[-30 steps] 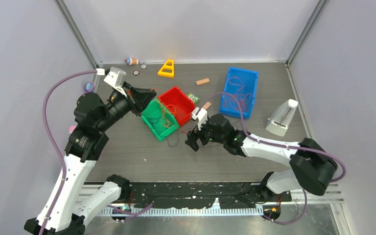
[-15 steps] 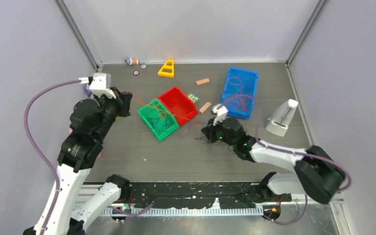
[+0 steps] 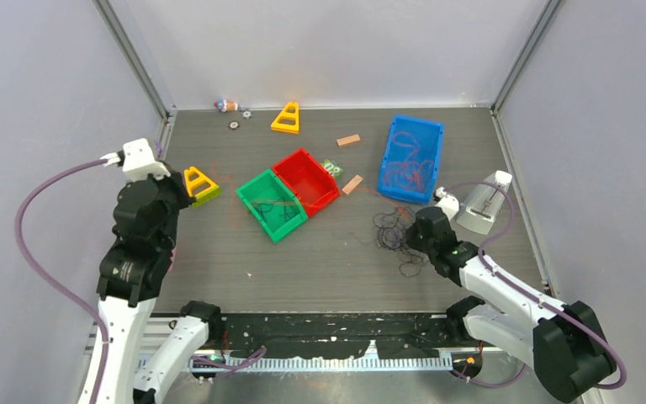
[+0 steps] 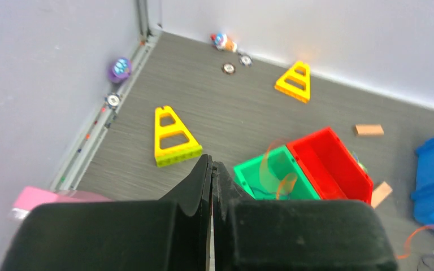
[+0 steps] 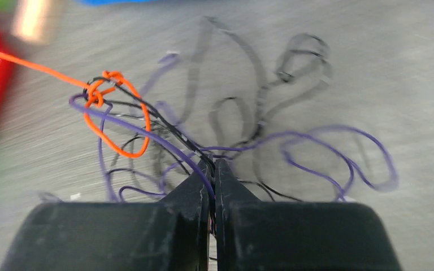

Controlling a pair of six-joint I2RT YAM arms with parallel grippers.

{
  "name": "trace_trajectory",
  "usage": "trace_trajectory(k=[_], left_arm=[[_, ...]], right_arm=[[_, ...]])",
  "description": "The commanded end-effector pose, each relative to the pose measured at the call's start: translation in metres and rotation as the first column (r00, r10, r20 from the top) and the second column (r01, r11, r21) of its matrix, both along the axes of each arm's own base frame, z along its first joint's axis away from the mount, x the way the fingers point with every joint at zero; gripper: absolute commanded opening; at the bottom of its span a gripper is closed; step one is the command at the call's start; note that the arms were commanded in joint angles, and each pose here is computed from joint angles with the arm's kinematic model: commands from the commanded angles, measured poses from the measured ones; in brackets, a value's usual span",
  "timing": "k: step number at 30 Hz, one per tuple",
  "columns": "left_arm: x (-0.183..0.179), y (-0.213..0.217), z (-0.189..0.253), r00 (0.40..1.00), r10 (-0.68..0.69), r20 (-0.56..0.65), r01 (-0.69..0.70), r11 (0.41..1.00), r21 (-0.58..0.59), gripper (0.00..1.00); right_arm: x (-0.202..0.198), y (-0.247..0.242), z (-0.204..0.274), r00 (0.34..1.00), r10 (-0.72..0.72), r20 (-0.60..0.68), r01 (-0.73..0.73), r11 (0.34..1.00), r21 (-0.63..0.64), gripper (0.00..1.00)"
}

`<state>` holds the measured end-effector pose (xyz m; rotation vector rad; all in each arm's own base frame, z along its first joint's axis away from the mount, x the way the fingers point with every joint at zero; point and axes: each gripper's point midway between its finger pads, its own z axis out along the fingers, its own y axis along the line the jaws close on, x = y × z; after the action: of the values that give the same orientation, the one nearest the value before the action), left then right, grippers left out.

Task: Untangle the cables

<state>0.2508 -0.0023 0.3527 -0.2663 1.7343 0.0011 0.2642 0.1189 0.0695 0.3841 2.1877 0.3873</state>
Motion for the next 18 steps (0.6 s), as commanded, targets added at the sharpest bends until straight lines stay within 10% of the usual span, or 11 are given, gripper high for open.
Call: trace_trajectory(k=[1,7,13,18], left_arm=[[-0.007,0.024,0.034,0.984,0.110,0.138,-0.110,0.994,-0.007,0.00],[0.012,-0.073,0.012,0.913,-0.389,0.123,0.398,0.915,-0.060,0.00],[0.018,-0.111,-0.034,0.828,-0.559,-0.027,0.548,0.820,-0.167,0.01],[0.010,-0.156,-0.063,0.685,-0.726,-0.062,0.688,0.673,-0.271,0.64]], right_arm=[[-0.016,-0.061,-0.005,0.969,-0.240,-0.065,0.224,0.957,-0.184,0.05],[-0.007,0.010,0.040,0.972,0.211,0.101,-0.207,0.977,-0.046,0.05],[-0.013,0.029,0.067,0.922,0.356,0.152,-0.352,0.934,-0.051,0.05],[-0.016,0.033,0.070,0.905,0.413,0.105,-0.407,0.910,-0.075,0.05]])
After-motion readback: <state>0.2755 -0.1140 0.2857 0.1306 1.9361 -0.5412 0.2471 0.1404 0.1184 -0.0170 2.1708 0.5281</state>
